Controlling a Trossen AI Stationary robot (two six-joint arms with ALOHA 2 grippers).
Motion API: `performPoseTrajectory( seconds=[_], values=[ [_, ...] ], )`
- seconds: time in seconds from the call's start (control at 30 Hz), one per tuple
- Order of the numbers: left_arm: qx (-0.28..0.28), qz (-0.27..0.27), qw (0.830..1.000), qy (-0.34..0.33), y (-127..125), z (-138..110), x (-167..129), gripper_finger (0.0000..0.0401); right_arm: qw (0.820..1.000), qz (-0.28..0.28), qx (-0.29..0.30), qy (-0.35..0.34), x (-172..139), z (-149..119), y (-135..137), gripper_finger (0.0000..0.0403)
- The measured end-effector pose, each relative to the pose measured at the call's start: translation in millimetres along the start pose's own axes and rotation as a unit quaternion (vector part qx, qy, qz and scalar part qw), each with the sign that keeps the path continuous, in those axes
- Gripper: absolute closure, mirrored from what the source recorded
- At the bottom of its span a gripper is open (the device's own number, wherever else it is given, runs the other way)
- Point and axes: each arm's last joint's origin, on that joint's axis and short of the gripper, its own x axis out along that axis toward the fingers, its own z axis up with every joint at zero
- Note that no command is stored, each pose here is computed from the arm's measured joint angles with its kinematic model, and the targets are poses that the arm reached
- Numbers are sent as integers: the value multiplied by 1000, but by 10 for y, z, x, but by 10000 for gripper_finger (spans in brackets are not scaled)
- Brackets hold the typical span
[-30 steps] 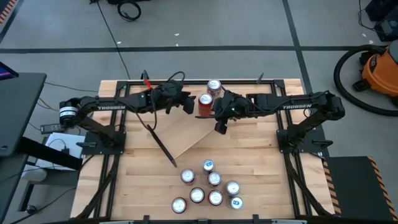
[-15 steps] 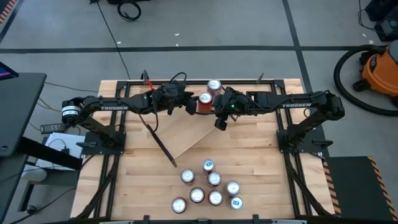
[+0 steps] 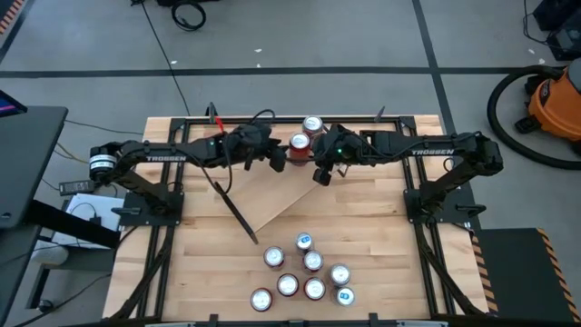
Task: Place canned beverage on shelf
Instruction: Put the top red and black soda can on the shelf
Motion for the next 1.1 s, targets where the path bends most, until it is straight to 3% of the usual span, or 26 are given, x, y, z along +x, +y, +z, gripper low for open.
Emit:
performPoseTrajectory(
  seconds=[0.3, 1.1],
  values=[
    [3, 22, 1000, -2, 103, 41, 14, 207, 999, -1, 5, 42, -24, -92, 61, 280],
    [42, 41, 997, -43, 158, 191, -127, 207, 998, -3, 33, -52, 121, -6, -60, 282]
  ],
)
